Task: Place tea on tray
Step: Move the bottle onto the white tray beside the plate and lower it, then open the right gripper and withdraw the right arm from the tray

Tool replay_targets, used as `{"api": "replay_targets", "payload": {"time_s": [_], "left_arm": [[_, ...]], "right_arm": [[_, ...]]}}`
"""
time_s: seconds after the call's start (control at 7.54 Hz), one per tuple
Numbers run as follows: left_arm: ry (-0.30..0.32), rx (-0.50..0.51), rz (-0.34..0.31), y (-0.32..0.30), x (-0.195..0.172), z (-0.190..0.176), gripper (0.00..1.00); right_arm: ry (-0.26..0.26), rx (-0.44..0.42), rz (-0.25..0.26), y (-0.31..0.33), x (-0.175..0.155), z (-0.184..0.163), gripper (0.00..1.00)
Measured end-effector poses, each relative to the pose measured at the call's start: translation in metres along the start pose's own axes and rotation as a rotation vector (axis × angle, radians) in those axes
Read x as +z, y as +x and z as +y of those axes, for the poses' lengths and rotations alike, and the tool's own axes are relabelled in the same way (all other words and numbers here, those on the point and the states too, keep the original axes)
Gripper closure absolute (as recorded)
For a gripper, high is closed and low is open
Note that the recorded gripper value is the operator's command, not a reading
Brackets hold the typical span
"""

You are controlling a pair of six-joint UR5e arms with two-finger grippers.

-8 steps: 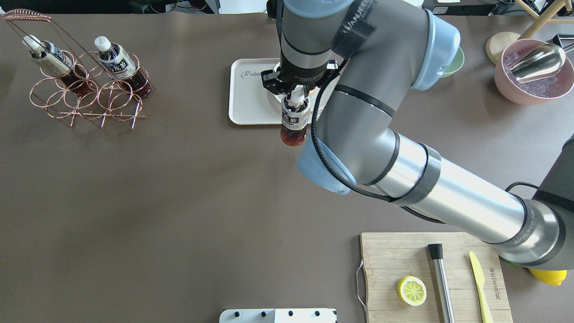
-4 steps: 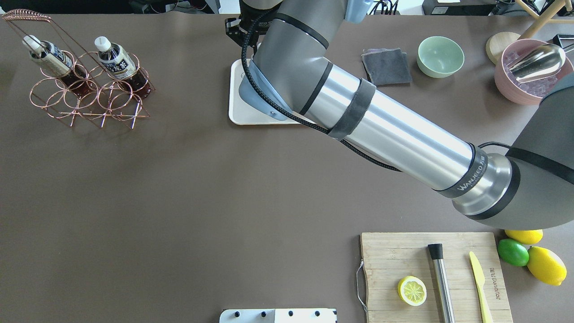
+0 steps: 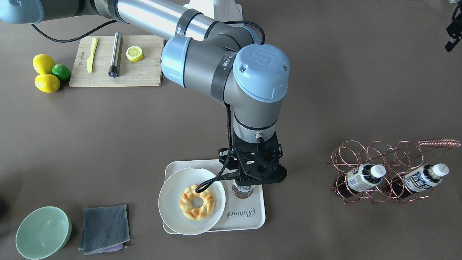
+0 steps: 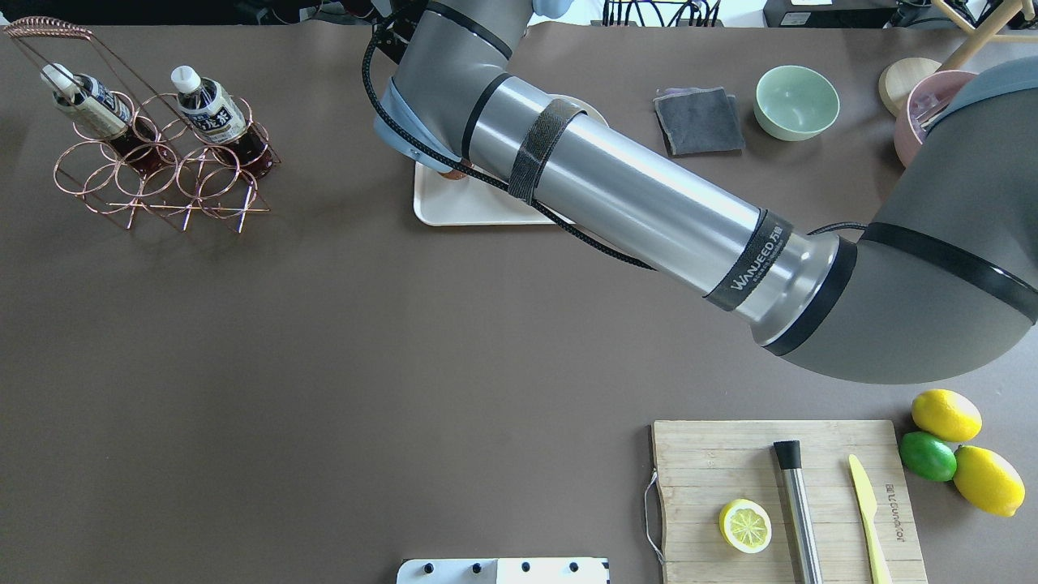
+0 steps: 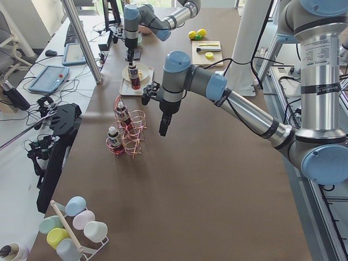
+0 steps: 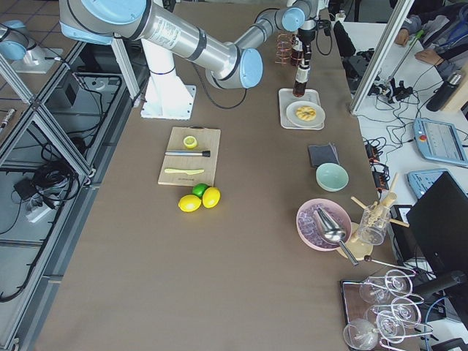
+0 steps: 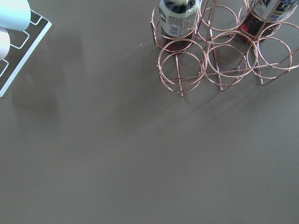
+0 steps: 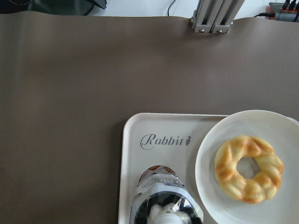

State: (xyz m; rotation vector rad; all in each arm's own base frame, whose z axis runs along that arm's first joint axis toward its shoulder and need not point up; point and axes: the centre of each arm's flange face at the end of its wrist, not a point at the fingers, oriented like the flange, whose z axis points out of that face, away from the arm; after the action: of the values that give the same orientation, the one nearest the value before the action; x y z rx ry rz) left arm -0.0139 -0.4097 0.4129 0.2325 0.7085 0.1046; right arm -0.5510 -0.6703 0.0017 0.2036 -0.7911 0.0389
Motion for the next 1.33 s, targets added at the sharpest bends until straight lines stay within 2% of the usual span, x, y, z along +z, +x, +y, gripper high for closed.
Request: {"api": "replay_targets", "payload": {"time_s": [0.13,0.27,0.4,0.53,0.8,1.19,1.33], "left_arm": [[0.001,0.000,0.000,0.000,-0.001,0.000,0.02],[0.000,0.001,0.000,0.000,0.000,0.000,0.03],[0.000,0.001,0.000,0.000,0.000,0.000,0.02],[0.000,0.001,0.000,0.000,0.000,0.000,0.02],[0.006,0.008,0.001,0.000,0.002,-0.002,0.02],[-0.001,0.010,0.002,-0.001,0.008,-0.004,0.03],[-0.006,0.003,0.001,-0.004,0.010,-0.004,0.02]], "right_arm": [[-0.001,-0.001,0.001,-0.002,0.005,0.000,1.00],[0.002,-0.004,-0.001,-0.003,0.008,0.000,0.79],[0.005,-0.005,-0.004,-0.003,0.009,0.000,0.38],[0.006,-0.006,-0.004,-0.003,0.011,0.000,0.30],[0.007,-0.007,-0.004,-0.003,0.012,-0.001,0.01],[0.010,-0.012,-0.018,-0.001,0.002,-0.001,0.01],[-0.006,-0.007,-0.026,0.015,-0.005,0.000,0.01]]}}
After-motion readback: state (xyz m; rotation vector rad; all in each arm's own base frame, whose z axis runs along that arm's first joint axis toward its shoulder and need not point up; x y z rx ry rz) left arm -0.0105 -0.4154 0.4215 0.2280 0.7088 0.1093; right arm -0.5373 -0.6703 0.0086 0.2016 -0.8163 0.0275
